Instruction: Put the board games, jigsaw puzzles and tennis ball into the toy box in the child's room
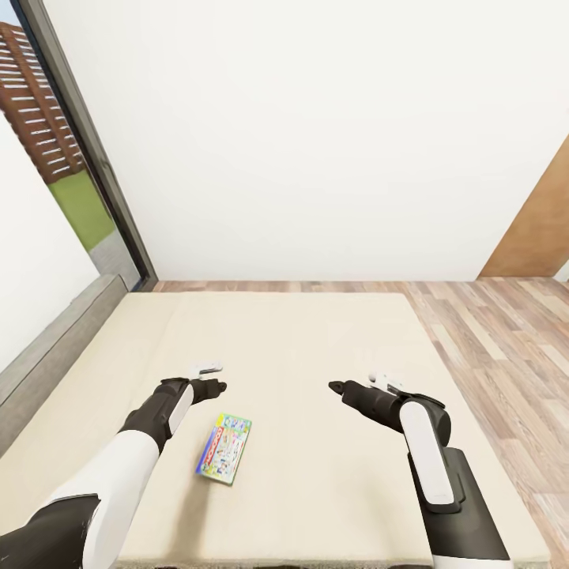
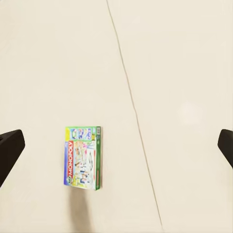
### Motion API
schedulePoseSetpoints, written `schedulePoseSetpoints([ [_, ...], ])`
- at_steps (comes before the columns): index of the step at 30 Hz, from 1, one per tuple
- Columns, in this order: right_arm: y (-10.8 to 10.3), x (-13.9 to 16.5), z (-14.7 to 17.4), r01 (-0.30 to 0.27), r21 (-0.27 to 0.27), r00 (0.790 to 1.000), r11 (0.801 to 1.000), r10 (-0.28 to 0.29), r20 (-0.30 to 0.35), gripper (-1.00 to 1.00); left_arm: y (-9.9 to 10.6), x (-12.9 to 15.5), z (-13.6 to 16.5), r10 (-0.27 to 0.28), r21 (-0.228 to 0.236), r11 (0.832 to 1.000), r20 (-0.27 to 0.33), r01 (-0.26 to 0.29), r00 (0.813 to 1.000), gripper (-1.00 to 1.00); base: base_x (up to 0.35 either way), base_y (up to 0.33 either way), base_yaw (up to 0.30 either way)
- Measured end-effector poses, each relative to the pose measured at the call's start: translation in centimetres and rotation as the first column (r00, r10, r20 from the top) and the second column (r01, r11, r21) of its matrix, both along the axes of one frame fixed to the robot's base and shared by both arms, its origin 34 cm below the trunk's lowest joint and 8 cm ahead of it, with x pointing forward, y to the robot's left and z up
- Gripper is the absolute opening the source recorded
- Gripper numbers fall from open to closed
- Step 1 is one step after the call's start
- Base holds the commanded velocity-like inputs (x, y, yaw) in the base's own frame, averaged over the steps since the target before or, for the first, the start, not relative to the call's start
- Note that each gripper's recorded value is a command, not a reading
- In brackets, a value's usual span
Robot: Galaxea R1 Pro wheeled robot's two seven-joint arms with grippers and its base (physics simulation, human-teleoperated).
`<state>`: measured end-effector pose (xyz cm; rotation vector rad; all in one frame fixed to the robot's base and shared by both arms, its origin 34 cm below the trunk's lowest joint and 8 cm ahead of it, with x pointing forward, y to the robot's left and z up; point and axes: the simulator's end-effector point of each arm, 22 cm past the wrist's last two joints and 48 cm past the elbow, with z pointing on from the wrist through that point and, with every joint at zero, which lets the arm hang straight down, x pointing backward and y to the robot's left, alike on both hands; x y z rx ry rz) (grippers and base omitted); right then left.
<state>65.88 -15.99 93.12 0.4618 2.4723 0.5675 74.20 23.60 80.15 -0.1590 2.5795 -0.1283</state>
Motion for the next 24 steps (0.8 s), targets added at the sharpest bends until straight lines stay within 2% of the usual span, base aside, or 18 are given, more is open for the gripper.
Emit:
schedulePoseSetpoints([
  [24, -0.3, -0.4, -2.5, 0.003, -0.003, 0.999, 1.0, -0.003, -0.048, 1.0, -0.2, -0.7, -2.4, -0.006, -0.006, 1.0, -0.036, 0.006, 0.999, 1.0, 0.0, 0.0, 0.0],
])
